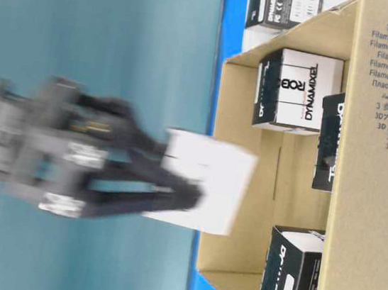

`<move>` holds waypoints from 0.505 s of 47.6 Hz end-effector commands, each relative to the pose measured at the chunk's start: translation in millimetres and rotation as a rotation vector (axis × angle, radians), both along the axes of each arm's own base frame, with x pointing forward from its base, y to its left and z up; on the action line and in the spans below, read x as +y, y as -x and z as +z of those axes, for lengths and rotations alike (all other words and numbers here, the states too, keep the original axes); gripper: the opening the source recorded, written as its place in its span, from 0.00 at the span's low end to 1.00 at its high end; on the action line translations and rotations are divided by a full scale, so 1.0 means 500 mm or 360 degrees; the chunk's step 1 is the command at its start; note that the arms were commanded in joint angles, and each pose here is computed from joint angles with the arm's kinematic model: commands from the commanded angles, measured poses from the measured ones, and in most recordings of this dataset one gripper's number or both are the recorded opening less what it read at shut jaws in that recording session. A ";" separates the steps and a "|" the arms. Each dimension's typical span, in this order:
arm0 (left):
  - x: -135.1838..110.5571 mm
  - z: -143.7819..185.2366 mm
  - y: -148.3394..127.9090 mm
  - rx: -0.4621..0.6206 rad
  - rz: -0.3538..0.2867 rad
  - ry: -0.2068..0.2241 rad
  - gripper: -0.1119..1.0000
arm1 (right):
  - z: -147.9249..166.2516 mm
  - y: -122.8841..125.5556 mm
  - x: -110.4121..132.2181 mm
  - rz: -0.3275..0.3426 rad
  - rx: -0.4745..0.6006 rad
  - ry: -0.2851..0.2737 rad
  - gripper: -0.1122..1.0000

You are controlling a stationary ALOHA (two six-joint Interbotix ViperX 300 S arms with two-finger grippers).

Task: Pick a box that is randomly placed inside the cardboard box.
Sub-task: 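Lift the held box out of the cardboard box toward the white tray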

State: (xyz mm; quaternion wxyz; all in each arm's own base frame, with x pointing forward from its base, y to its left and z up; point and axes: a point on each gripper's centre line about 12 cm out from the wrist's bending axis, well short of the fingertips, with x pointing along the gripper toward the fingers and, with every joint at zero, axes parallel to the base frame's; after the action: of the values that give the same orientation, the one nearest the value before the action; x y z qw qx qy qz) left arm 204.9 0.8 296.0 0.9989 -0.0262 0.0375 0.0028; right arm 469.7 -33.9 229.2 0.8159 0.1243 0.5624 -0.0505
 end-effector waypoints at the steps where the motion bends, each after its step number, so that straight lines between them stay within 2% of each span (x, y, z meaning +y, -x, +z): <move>1: -0.001 0.012 -0.003 -0.0027 -0.0002 0.0005 0.04 | 0.076 0.019 -0.014 -0.0008 -0.0081 0.0014 0.61; 5: -0.004 0.012 -0.001 -0.0022 -0.0013 0.0024 0.04 | 0.111 0.046 -0.018 0.0013 -0.0055 0.0027 0.61; 11: -0.004 0.018 0.008 -0.0022 -0.0011 0.0078 0.04 | 0.141 0.096 -0.012 0.0125 0.0060 0.0063 0.61; 16: -0.004 0.019 0.013 -0.0007 -0.0009 0.0090 0.04 | 0.136 0.133 -0.005 0.0184 0.0163 0.0063 0.61; 24: -0.005 0.021 0.018 -0.0007 -0.0011 0.0090 0.04 | 0.109 0.179 0.003 0.0208 0.0246 0.0054 0.61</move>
State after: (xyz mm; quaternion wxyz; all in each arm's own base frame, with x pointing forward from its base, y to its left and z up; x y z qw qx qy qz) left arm 195.3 -0.9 297.4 0.9974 -0.0550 0.0476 0.0003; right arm 390.0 -35.2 282.4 0.7735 0.0731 0.6293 -0.0178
